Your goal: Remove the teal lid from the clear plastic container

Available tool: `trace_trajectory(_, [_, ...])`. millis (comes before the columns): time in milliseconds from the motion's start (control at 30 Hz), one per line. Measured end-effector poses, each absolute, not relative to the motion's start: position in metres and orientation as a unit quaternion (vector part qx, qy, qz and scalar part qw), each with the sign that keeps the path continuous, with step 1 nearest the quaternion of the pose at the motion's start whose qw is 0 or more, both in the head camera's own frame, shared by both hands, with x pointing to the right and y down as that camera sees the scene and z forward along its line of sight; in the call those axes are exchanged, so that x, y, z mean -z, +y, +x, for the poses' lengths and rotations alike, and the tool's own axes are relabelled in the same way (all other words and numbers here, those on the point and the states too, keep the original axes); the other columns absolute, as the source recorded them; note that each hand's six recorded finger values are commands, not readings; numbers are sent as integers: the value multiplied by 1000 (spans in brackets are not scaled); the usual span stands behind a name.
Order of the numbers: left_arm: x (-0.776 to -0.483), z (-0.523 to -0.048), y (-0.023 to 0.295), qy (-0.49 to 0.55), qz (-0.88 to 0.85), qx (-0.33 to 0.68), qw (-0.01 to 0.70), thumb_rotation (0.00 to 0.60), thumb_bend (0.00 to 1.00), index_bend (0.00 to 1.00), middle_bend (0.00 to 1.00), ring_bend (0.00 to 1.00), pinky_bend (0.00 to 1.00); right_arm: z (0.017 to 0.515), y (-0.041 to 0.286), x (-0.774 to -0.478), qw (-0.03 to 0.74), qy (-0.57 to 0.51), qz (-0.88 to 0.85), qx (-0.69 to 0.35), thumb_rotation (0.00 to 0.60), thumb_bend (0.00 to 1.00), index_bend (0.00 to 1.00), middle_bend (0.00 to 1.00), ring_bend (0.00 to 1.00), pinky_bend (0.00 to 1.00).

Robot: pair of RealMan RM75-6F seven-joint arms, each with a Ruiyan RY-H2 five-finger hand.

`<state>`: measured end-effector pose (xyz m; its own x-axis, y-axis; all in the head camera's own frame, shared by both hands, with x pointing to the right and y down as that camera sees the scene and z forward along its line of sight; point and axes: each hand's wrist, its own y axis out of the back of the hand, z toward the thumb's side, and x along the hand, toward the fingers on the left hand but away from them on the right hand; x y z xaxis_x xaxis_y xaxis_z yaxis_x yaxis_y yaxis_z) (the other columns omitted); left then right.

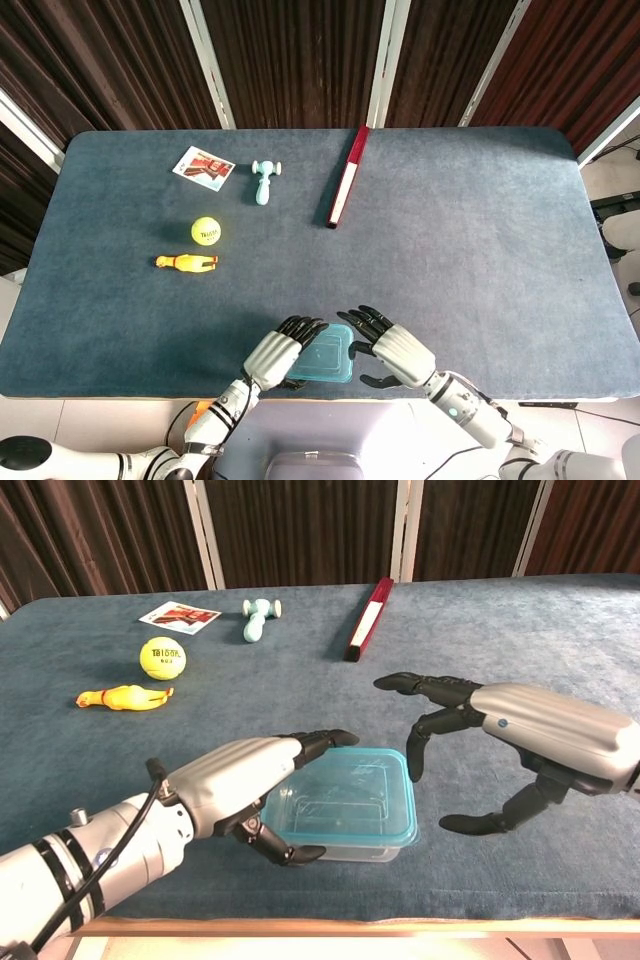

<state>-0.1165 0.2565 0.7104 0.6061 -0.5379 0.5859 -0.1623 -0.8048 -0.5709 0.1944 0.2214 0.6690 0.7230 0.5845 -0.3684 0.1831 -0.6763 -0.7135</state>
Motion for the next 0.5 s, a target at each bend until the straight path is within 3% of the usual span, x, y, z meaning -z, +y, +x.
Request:
trace_trajectory(233, [-711,-112,259,202,-866,391,238,600,328,0,663,618,700,186,228,-684,285,-206,-886,-301,600,362,589,70,0,0])
trace_trajectory(500, [-711,-110,255,207,-865,390,238,600,328,0,664,617,700,181,231,-687,284,-194,-889,-302,600,363,579,69,0,0])
